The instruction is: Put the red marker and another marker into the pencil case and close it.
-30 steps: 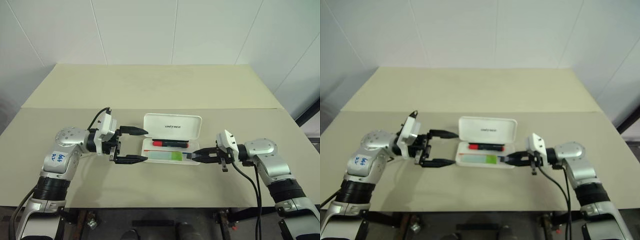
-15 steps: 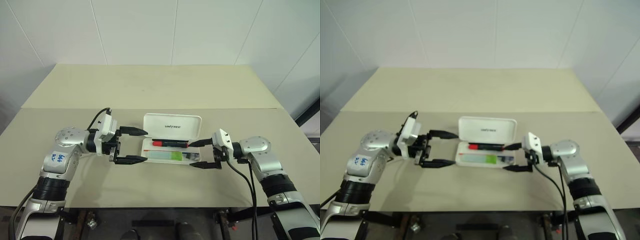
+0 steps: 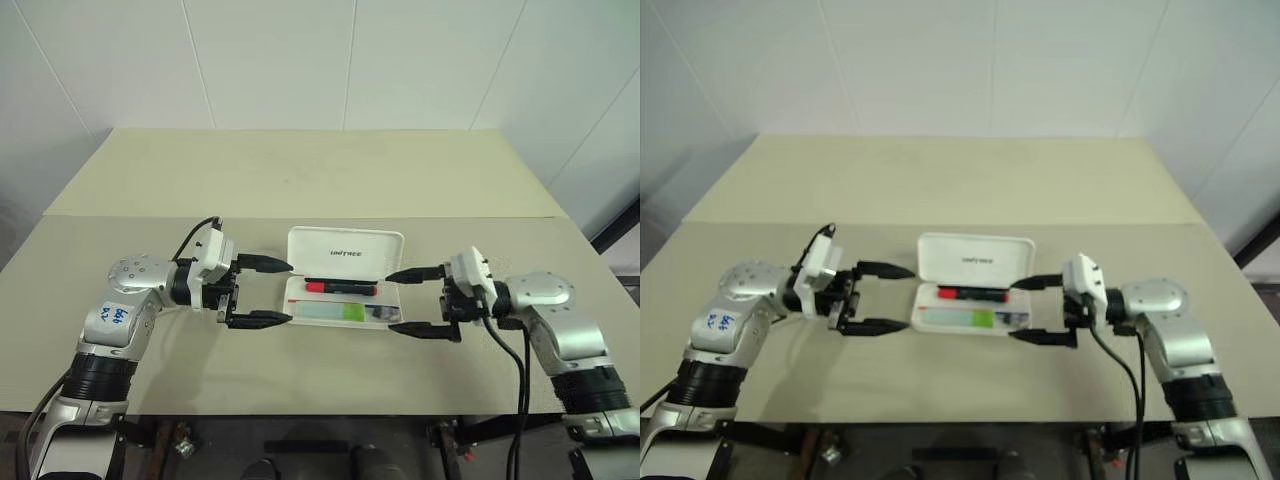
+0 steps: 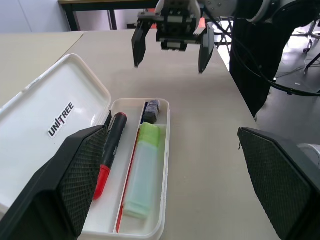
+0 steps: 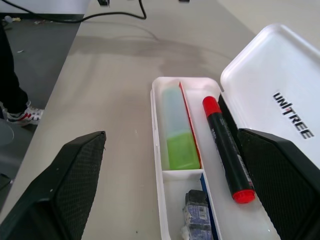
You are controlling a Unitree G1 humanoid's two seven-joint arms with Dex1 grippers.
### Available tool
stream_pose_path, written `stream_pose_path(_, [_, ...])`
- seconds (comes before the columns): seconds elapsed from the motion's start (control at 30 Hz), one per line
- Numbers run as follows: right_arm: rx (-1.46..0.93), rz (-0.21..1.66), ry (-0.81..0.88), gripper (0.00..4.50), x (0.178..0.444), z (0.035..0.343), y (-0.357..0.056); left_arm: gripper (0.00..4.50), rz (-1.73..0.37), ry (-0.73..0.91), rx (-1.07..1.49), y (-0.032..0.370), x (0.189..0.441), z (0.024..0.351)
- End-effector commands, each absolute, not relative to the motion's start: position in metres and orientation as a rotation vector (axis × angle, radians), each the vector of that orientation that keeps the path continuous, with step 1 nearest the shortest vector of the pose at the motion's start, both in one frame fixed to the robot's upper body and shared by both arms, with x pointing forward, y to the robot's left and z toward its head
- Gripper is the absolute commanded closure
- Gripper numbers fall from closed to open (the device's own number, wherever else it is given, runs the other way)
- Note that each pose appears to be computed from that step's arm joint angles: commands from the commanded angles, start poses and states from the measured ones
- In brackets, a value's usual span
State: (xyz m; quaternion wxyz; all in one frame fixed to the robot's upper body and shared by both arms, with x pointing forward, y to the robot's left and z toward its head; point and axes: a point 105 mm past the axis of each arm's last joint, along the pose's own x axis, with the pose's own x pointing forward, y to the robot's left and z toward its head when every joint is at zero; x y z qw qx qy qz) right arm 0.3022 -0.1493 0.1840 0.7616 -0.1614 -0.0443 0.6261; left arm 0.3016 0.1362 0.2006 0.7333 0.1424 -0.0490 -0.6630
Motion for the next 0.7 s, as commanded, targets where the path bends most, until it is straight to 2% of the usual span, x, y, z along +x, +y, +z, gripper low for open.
stream_pose_path(0.03, [-0.337, 1.291, -0.189, 0.04, 0.297, 0.208, -0.165, 0.00, -1.394, -0.171, 0.249, 0.152, 0.307, 0.214])
stream_pose_path(0.27, [-0.338, 1.242, -0.215, 0.04, 0.293, 0.219, -0.174, 0.00, -1.351, -0.157, 0.252, 0.168, 0.310, 0.210])
stream_pose_path(0.3, [-0.342, 1.240, -0.213, 0.01, 0.293, 0.219, -0.174, 0.19, -1.345, -0.160, 0.249, 0.169, 0.310, 0.210])
stream_pose_path(0.4, [-0.360, 1.236, -0.202, 0.00, 0.290, 0.216, -0.174, 0.91, -1.345, -0.168, 0.245, 0.171, 0.309, 0.211])
stream_pose_path(0.7, [-0.377, 1.230, -0.193, 0.00, 0.291, 0.208, -0.168, 4.03, -1.324, -0.227, 0.216, 0.170, 0.315, 0.220])
